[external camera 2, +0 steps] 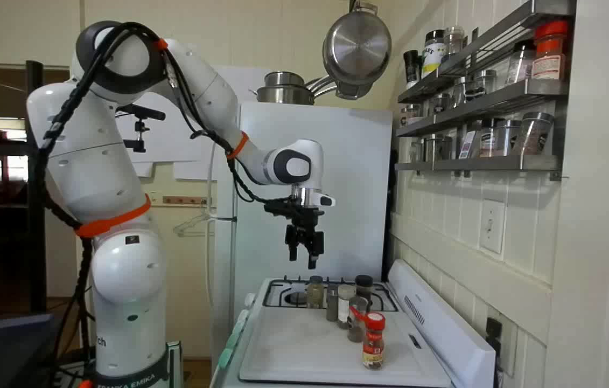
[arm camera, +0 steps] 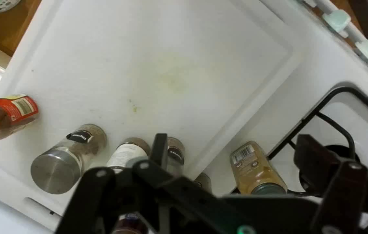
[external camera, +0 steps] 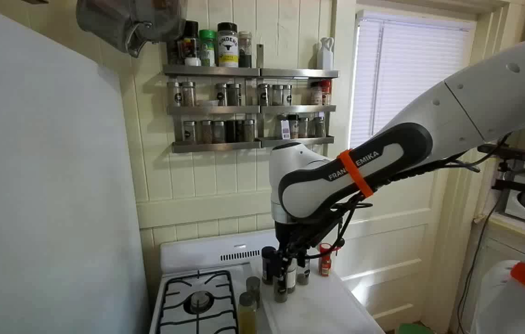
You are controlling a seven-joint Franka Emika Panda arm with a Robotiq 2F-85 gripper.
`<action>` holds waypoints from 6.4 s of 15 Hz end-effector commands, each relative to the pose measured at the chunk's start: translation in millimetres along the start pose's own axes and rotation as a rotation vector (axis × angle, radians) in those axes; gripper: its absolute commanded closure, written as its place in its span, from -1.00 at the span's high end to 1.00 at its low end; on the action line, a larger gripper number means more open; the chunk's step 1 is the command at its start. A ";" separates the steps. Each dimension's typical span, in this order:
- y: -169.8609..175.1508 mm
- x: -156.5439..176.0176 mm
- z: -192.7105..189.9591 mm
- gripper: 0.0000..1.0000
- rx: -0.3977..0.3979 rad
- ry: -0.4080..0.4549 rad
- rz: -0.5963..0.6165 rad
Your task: Close the lid on the red container.
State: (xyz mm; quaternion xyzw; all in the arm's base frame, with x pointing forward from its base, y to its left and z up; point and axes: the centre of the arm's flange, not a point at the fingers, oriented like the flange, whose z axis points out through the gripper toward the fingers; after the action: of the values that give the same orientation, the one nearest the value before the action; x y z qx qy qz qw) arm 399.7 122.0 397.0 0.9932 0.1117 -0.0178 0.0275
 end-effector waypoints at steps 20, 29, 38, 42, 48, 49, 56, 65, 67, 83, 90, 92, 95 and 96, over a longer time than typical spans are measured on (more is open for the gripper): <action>64.1 -74.7 7.1 1.00 -0.097 0.079 0.410; 129.1 -78.7 7.9 1.00 -0.127 0.221 0.542; 149.1 -69.6 18.4 1.00 -0.089 0.148 0.618; 161.0 -69.5 30.1 1.00 -0.085 0.132 0.632; 170.1 -67.5 42.8 -0.17 -0.112 0.133 0.632; 171.4 -66.5 43.6 -0.34 -0.123 0.142 0.627; 177.3 -61.0 45.7 -1.00 -0.186 0.191 0.589; 175.0 -61.2 41.2 -1.00 -0.216 0.205 0.556; 175.8 -60.5 39.9 -1.00 -0.223 0.209 0.553; 169.6 -53.8 31.3 -1.00 -0.263 0.260 0.496; 166.2 -50.3 26.3 -1.00 -0.277 0.272 0.475; 164.5 -47.1 26.1 -1.00 -0.278 0.271 0.465; 160.4 -43.0 26.9 -0.98 -0.275 0.269 0.450; 159.3 -42.1 27.2 -0.99 -0.277 0.269 0.448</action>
State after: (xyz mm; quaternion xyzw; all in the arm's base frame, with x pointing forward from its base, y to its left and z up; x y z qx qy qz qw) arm 389.0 -49.5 384.7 0.9748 -0.1119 0.1275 0.1451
